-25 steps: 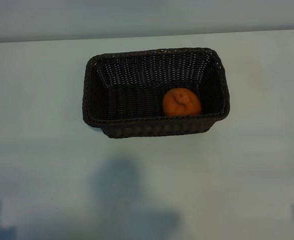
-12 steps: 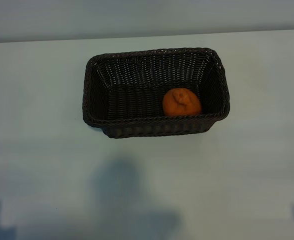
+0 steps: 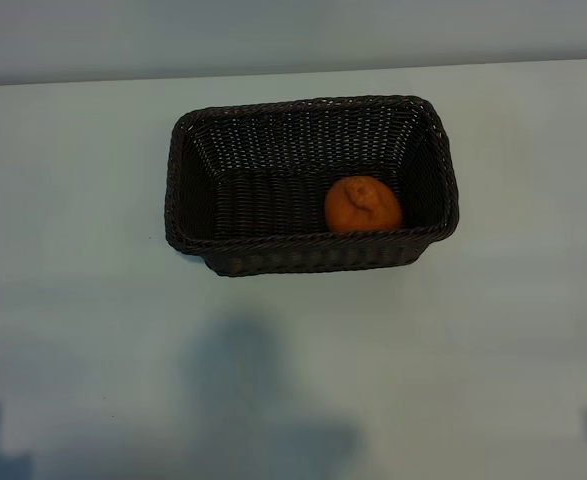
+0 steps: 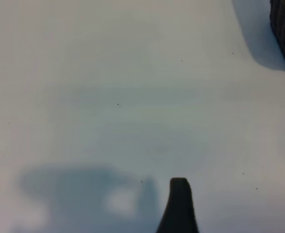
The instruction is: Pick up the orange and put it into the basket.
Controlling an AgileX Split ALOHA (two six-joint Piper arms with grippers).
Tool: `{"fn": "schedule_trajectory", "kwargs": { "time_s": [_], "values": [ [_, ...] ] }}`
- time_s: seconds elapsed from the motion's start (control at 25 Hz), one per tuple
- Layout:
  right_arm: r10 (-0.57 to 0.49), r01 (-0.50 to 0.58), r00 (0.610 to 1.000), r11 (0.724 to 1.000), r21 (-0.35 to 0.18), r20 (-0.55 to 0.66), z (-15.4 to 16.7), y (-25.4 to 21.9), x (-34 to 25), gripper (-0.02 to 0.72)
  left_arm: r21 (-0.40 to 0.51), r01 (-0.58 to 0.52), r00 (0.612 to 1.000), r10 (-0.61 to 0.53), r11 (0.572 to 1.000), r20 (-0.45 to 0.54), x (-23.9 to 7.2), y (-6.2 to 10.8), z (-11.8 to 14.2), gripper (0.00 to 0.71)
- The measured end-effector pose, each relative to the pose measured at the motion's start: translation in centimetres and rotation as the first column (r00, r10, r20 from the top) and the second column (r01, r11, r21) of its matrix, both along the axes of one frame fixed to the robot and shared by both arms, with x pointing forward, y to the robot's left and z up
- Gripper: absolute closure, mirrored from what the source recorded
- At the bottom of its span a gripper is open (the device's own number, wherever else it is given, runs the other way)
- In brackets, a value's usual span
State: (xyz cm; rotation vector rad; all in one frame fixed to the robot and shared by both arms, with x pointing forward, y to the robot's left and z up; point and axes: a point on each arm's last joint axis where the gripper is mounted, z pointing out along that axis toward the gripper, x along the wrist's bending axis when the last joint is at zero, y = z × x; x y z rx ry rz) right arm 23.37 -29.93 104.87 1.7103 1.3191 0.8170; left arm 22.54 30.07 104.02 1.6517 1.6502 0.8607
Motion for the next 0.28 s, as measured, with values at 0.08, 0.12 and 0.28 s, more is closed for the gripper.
{"fn": "schedule_trajectory", "kwargs": {
  "time_s": [0.08,0.12,0.28],
  "values": [
    [0.0,0.0,1.0,1.0,0.0,0.0,0.0,0.0,0.0,0.166,0.0,0.0,1.0,0.0,1.0,0.0,0.0,0.0,0.0,0.118],
    [0.0,0.0,1.0,1.0,0.0,0.0,0.0,0.0,0.0,0.166,0.0,0.0,1.0,0.0,1.0,0.0,0.0,0.0,0.0,0.118],
    [0.0,0.0,1.0,1.0,0.0,0.0,0.0,0.0,0.0,0.171,0.0,0.0,1.0,0.0,1.0,0.0,0.0,0.0,0.0,0.118]
  ]
}}
